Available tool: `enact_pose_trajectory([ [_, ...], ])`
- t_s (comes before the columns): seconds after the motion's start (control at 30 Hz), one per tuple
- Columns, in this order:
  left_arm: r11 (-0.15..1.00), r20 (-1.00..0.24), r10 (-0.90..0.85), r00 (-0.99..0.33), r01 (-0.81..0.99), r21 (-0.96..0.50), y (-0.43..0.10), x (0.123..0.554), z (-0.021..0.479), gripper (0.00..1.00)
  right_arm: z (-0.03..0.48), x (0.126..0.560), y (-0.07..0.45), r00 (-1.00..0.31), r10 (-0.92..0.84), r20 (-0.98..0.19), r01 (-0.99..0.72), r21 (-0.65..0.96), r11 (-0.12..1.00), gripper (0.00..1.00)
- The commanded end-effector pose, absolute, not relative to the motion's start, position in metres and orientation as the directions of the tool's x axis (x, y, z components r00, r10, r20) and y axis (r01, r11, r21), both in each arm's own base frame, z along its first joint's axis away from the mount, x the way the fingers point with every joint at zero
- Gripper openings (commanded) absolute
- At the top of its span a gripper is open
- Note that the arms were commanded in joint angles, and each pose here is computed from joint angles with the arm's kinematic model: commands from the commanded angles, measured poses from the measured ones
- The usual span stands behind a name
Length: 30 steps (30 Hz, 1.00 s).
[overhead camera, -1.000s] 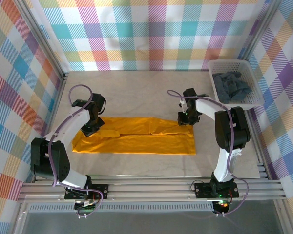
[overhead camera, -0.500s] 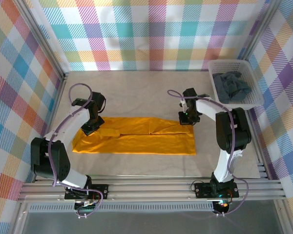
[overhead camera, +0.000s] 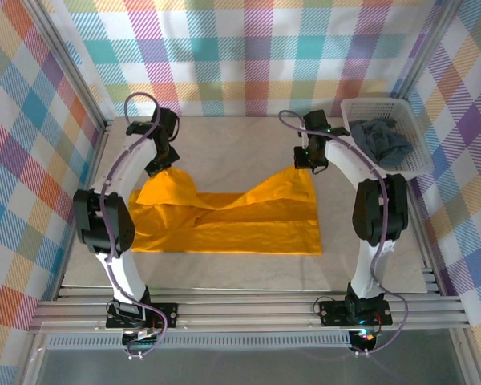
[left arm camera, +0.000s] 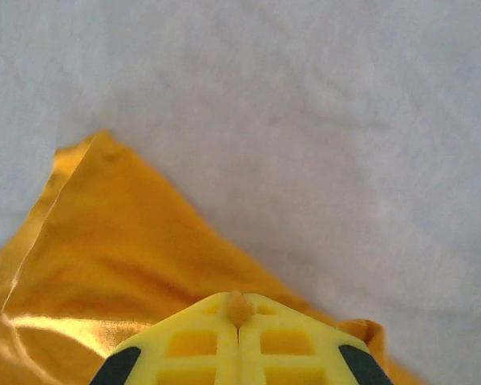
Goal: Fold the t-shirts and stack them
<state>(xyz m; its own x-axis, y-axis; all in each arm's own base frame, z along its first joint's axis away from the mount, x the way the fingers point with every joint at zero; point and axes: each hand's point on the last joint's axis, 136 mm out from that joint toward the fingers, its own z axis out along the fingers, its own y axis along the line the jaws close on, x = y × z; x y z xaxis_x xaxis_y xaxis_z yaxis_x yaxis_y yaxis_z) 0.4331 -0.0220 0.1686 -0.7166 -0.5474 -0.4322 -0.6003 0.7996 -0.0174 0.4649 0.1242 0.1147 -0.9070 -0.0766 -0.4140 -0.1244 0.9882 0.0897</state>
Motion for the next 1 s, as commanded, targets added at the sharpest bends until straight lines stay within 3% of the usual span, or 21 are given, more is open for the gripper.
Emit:
enact_pose_trajectory([
  [0.0,0.820,-0.482,-0.501,-0.719,-0.572,0.002,-0.008,0.461,0.182,0.00,0.103,0.474,0.119,-0.928,-0.043,-0.370,-0.085,0.098,0.991,0.00],
  [0.23,0.802,-0.511,-0.529,-0.677,-0.596,-0.040,0.004,0.462,0.202,0.00,0.113,0.482,0.121,-0.920,-0.024,-0.391,-0.080,0.128,0.989,0.00],
  [0.53,0.777,-0.505,-0.557,-0.659,-0.628,-0.038,0.014,0.389,0.196,0.00,0.114,0.443,0.116,-0.912,0.015,-0.410,-0.059,0.167,0.984,0.00],
  [0.97,0.769,-0.363,-0.570,-0.737,-0.634,0.078,0.017,0.304,0.146,0.00,0.083,0.375,0.108,-0.927,0.080,-0.367,-0.006,0.227,0.974,0.00],
])
